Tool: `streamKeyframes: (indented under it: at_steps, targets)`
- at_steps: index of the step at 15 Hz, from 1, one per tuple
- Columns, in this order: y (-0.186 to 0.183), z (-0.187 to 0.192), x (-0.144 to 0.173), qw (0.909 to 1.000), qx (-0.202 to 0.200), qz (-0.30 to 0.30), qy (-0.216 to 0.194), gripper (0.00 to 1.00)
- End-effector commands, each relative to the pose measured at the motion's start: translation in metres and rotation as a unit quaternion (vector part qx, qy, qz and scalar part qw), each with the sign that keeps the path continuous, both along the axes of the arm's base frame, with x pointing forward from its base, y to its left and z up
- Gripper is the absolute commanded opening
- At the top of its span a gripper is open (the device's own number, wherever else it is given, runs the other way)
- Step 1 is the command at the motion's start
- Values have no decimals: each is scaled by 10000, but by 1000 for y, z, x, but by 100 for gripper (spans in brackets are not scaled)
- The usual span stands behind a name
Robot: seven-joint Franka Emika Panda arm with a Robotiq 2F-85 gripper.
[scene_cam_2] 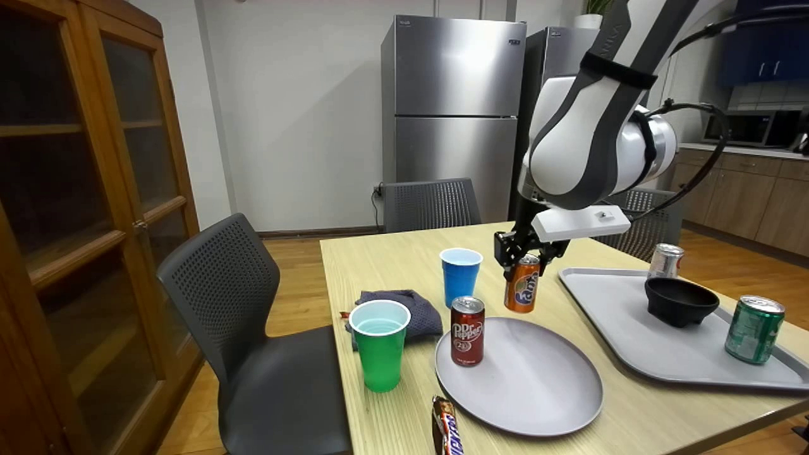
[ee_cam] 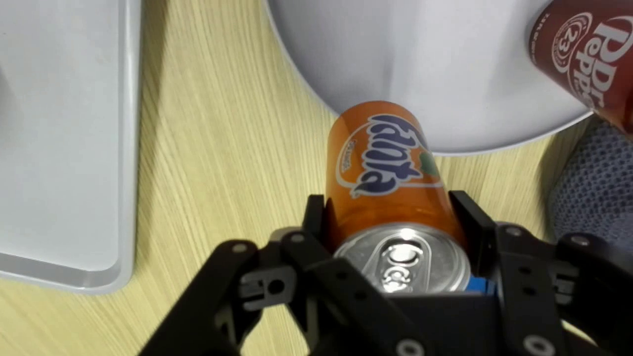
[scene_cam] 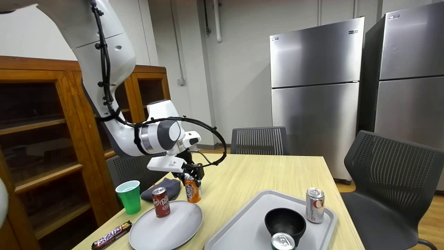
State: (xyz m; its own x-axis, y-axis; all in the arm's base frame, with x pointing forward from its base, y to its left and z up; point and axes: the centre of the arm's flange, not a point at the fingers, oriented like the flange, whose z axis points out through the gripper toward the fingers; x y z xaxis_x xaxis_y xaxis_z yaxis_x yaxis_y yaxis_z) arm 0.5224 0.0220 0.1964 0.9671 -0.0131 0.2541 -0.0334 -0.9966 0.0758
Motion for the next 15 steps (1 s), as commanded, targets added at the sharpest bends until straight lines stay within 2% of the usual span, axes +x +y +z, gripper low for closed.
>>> streamKeyframes:
  at_steps: [1, 8, 15]
  targets:
    - [15, 13, -14, 9995, -33, 310, -5, 38]
    - [31, 3, -23, 9982, -100, 576, 133, 38]
    - [31, -10, -28, 9983, -123, 523, 238, 38]
